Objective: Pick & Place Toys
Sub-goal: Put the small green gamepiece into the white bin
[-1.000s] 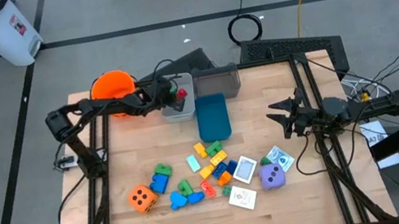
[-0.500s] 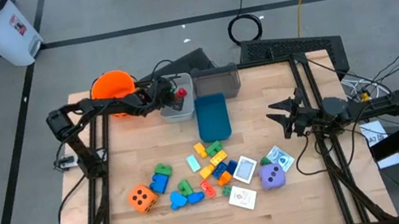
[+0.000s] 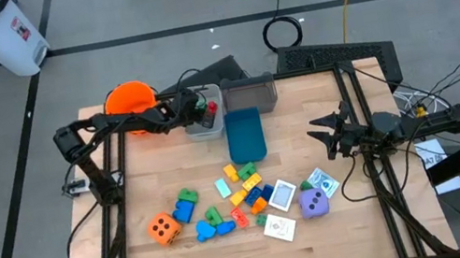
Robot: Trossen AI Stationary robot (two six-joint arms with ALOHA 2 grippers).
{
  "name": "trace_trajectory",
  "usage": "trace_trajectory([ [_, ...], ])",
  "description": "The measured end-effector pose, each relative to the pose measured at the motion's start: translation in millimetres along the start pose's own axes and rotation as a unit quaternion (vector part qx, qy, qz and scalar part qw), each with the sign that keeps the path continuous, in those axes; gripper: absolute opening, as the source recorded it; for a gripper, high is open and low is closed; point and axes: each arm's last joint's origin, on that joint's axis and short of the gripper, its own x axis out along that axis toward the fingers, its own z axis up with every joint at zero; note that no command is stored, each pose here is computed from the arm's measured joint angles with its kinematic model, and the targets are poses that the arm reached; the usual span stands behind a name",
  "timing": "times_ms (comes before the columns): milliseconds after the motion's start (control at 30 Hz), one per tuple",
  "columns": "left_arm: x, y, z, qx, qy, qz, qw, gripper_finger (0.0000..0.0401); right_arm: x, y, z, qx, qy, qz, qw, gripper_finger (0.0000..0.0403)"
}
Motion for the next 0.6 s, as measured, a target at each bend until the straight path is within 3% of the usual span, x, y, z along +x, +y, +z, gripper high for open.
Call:
trace_trajectory([
  [367, -1.5, -3.7, -7.0, -0.024, 0.006, 0.040, 0.999, 0.0108, 0.0, 0.0, 0.0, 0.000, 0.000, 0.000, 1.000, 0.0169],
  [600, -2.1, -6.2, -7.8, -0.022, 0.000, 0.047, 0.999, 0.0170, 0.0, 0.0, 0.0, 0.000, 0.000, 0.000, 1.000, 0.0169],
])
